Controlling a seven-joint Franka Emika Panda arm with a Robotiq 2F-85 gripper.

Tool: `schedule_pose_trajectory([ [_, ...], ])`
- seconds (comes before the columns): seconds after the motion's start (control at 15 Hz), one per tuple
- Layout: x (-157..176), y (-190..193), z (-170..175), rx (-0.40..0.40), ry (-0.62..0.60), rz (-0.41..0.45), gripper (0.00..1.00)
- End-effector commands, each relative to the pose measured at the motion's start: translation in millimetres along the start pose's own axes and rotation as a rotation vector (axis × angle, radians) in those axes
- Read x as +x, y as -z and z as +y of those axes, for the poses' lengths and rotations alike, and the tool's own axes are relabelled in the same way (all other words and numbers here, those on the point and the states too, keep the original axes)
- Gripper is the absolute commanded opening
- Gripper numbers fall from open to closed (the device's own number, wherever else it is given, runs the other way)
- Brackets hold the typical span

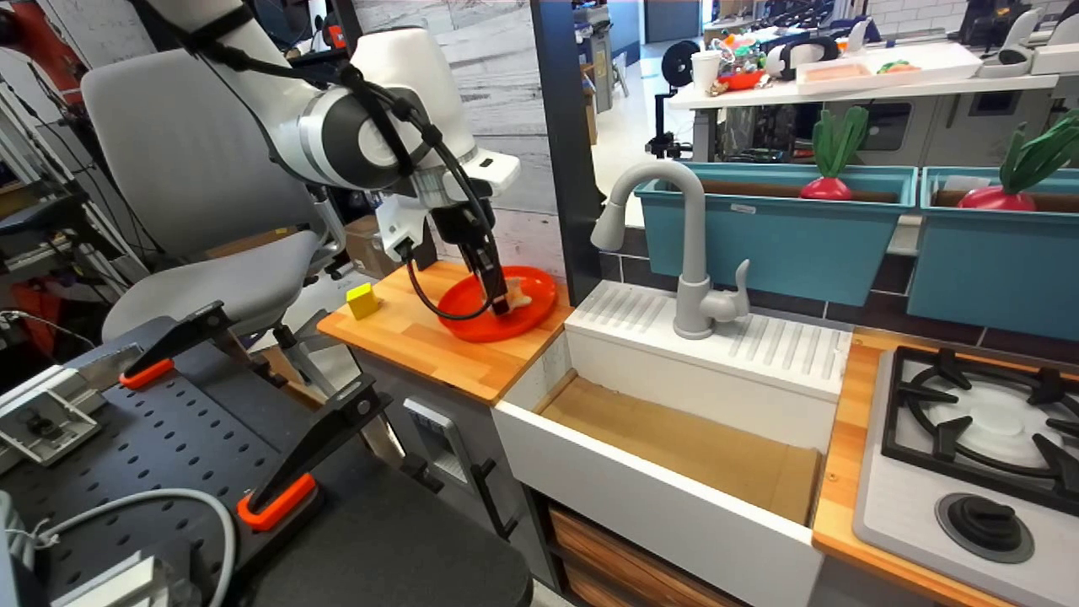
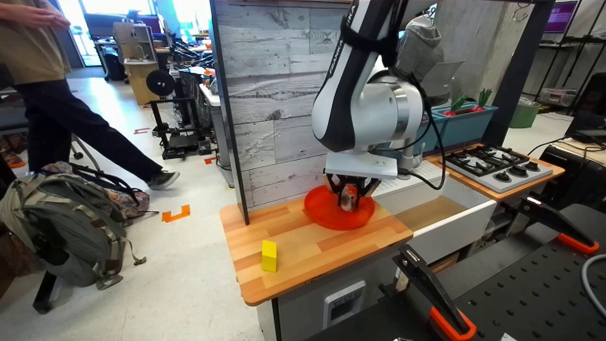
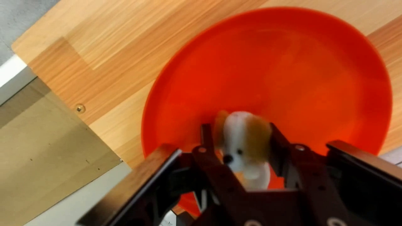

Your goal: Put the doll on the orange plate

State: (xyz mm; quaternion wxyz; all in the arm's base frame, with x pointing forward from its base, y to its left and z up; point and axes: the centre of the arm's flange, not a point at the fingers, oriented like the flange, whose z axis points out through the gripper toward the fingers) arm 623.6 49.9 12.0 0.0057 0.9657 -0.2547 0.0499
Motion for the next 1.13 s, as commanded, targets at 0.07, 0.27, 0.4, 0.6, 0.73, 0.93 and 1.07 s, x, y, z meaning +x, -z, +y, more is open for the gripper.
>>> schedule_pose_trajectory([
  [0.07, 7.9, -3.5, -9.7, -0.015, -0.002, -0.024, 0.84],
  [0.27, 3.2, 5.5, -9.0, 0.024, 0.010, -0.085, 1.00],
  [0.4, -10.8, 21.3, -11.9, 0.059, 0.046, -0.089, 1.00],
  [0.6, -52.4, 63.0, -18.6, 0.120, 0.170, -0.044, 1.00],
  [0.73, -80.2, 87.9, -22.6, 0.155, 0.256, -0.011, 1.00],
  [0.93, -72.0, 69.0, -44.5, 0.144, 0.270, -0.026, 1.00],
  [1.07, -79.5, 77.8, -45.5, 0.147, 0.279, -0.030, 1.00],
])
